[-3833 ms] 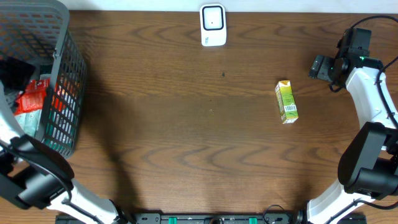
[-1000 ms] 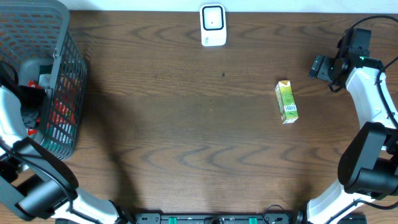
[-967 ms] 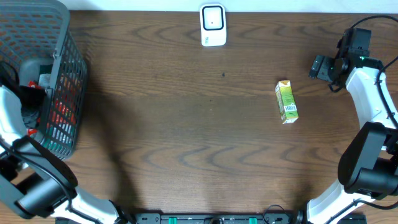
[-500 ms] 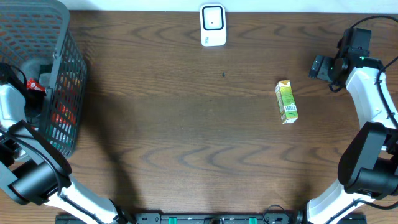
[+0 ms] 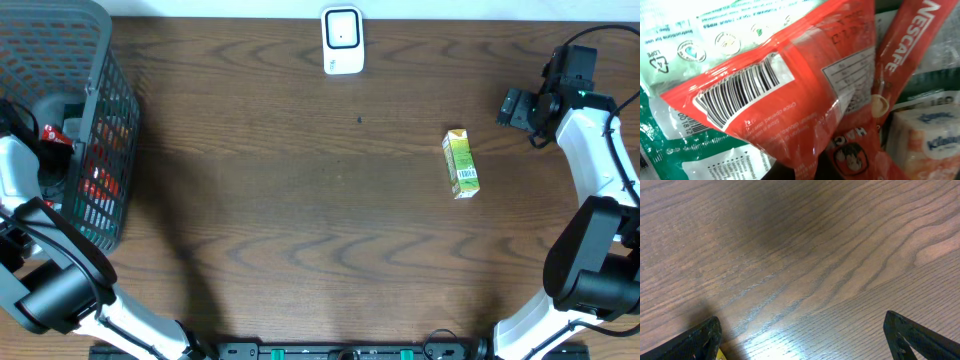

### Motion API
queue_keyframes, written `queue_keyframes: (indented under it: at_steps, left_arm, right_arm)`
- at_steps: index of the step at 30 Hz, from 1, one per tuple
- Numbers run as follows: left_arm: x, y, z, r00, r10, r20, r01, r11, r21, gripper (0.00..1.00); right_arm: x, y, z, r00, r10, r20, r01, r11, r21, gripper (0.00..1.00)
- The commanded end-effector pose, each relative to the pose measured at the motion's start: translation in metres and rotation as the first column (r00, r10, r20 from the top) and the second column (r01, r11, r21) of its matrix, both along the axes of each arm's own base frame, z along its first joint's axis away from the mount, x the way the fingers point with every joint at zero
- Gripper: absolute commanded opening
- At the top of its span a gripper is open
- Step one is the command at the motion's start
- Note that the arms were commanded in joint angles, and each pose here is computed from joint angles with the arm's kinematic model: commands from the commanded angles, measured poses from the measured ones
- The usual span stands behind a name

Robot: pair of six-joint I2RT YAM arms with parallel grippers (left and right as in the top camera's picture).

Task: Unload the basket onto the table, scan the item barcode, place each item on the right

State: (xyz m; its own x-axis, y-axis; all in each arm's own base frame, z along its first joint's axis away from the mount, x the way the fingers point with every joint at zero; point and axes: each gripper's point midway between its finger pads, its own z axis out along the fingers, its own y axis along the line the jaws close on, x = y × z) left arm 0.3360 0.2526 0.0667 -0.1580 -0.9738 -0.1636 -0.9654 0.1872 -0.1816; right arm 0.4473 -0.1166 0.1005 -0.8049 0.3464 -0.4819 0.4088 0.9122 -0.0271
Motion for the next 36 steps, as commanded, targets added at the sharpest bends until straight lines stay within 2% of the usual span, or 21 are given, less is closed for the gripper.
queue_keyframes:
  at_steps: [1,7,9,14,15,16,19,20,23,25,29,30,32,36]
  left_arm:
    - [-0.004,0.005,0.026,0.999,0.002,0.043,-0.005,0.998,0.069,0.07]
    - [0.0,0.012,0.134,0.961,-0.022,0.275,-0.054,0.962,0.268,0.07]
    - [-0.006,0.008,0.187,0.921,-0.054,0.385,-0.091,0.933,0.347,0.07]
    - [-0.026,-0.021,0.275,0.82,-0.151,0.553,-0.139,0.884,0.447,0.07]
    - [-0.028,-0.03,0.286,0.801,-0.174,0.573,-0.134,0.881,0.454,0.08]
    - [-0.031,-0.059,0.308,0.746,-0.265,0.611,-0.072,0.881,0.468,0.07]
    - [-0.031,-0.115,0.321,0.661,-0.401,0.634,0.09,0.882,0.464,0.07]
    - [-0.032,-0.154,0.312,0.634,-0.465,0.618,0.22,0.875,0.432,0.07]
    - [-0.031,-0.209,0.283,0.602,-0.581,0.548,0.431,0.814,0.389,0.07]
    - [-0.023,-0.284,0.23,0.496,-0.735,0.462,0.681,0.659,0.318,0.08]
    - [-0.016,-0.342,0.161,0.424,-0.837,0.347,0.826,0.514,0.23,0.07]
    - [-0.014,-0.369,0.127,0.382,-0.875,0.296,0.877,0.445,0.18,0.07]
    - [-0.012,-0.397,0.096,0.327,-0.91,0.256,0.92,0.368,0.135,0.07]
    - [-0.003,-0.455,0.041,0.146,-0.969,0.201,0.978,0.172,0.119,0.08]
  right_arm:
    - [0.005,-0.002,0.016,0.999,-0.003,0.037,0.004,1.0,-0.015,0.99]
    - [0.005,-0.002,0.016,0.999,-0.003,0.037,0.003,1.0,-0.015,0.99]
    - [0.005,-0.002,0.016,0.999,-0.003,0.037,0.004,1.0,-0.015,0.99]
    - [0.005,-0.002,0.016,0.999,-0.003,0.038,0.004,1.0,-0.014,0.99]
    - [0.005,-0.002,0.016,0.999,-0.003,0.037,0.003,1.0,-0.015,0.99]
    - [0.005,-0.002,0.016,0.999,-0.003,0.037,0.003,1.0,-0.015,0.99]
    - [0.005,-0.002,0.016,0.999,-0.003,0.037,0.004,1.0,-0.015,0.99]
    - [0.005,-0.002,0.016,0.999,-0.003,0.037,0.003,1.0,-0.015,0.99]
    - [0.005,-0.002,0.016,0.999,-0.003,0.037,0.003,1.0,-0.015,0.99]
    - [0.005,-0.002,0.016,0.999,-0.003,0.037,0.004,1.0,-0.015,0.99]
    - [0.005,-0.002,0.016,0.999,-0.003,0.037,0.004,1.0,-0.015,0.99]
    - [0.005,-0.002,0.016,0.999,-0.003,0.037,0.004,1.0,-0.015,0.99]
    - [0.005,-0.002,0.016,0.999,-0.003,0.037,0.003,1.0,-0.015,0.99]
    - [0.005,-0.002,0.016,0.999,-0.003,0.037,0.003,1.0,-0.015,0.99]
